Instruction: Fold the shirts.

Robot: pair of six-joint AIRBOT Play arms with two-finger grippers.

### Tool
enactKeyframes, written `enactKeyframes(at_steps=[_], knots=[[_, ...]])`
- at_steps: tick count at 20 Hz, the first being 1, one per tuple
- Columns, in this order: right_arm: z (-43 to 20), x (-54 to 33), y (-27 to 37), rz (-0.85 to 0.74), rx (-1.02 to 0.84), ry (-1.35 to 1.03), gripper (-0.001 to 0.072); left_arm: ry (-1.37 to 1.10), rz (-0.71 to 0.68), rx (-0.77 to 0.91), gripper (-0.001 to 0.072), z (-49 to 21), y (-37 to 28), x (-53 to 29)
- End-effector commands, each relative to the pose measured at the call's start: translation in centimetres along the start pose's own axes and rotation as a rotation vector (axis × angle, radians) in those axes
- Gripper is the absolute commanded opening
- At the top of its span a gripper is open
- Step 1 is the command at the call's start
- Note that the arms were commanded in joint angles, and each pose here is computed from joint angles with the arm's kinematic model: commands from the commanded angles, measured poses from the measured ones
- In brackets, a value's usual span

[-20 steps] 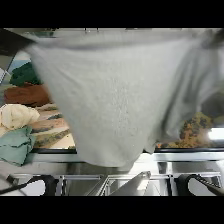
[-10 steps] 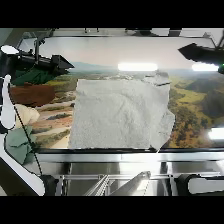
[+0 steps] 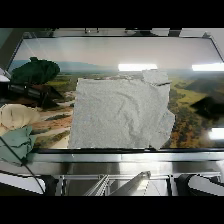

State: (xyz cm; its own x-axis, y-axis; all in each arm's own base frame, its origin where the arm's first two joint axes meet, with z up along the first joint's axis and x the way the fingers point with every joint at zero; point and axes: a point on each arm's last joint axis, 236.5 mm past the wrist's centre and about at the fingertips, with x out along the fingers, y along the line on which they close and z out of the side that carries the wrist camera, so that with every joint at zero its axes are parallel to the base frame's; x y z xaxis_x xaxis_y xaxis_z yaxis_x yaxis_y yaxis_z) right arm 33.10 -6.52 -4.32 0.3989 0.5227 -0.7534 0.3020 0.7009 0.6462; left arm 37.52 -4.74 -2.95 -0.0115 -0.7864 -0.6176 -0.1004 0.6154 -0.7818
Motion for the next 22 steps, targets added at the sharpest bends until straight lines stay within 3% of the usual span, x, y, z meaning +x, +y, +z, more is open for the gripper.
enactKeyframes(at_steps=[1, 4, 6, 8, 9, 10, 16, 17, 19, 20, 21, 22], knots=[[-9.6, 4.6, -2.4, -0.008, 0.233, 0.162, 0.0495, 0.091, 0.110, -0.076, 0.0700, -7.4, 4.0, 2.3], [-13.4, 7.5, -0.3, 0.024, 0.219, 0.248, 0.0495, 0.062, 0.218, -0.082, 0.0700, -9.2, 6.2, 2.6], [-14.5, 8.7, 0.5, 0.006, 0.181, 0.288, 0.0371, 0.080, 0.220, -0.115, 0.0700, -10.7, 6.4, 3.2], [-14.4, 9.6, 1.5, 0.013, 0.162, 0.282, 0.0360, 0.114, 0.207, -0.158, 0.0699, -12.2, 6.5, 4.1], [-14.0, 9.7, 2.0, 0.034, 0.151, 0.268, 0.0235, 0.131, 0.205, -0.168, 0.0699, -12.9, 6.6, 4.7], [-13.6, 9.7, 2.6, 0.060, 0.149, 0.257, 0.0045, 0.146, 0.210, -0.165, 0.0700, -13.3, 6.6, 5.4], [-12.2, 8.4, 4.0, 0.077, 0.086, 0.198, 0.0019, 0.245, 0.282, -0.063, 0.0687, -15.1, 5.8, 10.1], [-11.9, 8.1, 4.4, 0.083, 0.073, 0.189, 0.0019, 0.285, 0.282, -0.077, 0.0612, -16.1, 5.8, 10.8], [-11.4, 7.4, 5.1, 0.090, 0.045, 0.166, 0.0019, 0.389, 0.266, -0.092, 0.0302, -18.2, 5.8, 12.3], [-11.1, 7.0, 5.5, 0.096, 0.037, 0.158, 0.0019, 0.437, 0.239, -0.073, 0.0080, -18.8, 5.4, 12.7], [-11.2, 6.3, 6.0, 0.109, 0.039, 0.161, 0.0019, 0.463, 0.185, -0.043, 0.0018, -18.9, 4.3, 13.2], [-11.4, 5.3, 5.9, 0.112, 0.046, 0.171, 0.0019, 0.456, 0.130, -0.028, 0.0019, -18.5, 3.0, 13.4]])
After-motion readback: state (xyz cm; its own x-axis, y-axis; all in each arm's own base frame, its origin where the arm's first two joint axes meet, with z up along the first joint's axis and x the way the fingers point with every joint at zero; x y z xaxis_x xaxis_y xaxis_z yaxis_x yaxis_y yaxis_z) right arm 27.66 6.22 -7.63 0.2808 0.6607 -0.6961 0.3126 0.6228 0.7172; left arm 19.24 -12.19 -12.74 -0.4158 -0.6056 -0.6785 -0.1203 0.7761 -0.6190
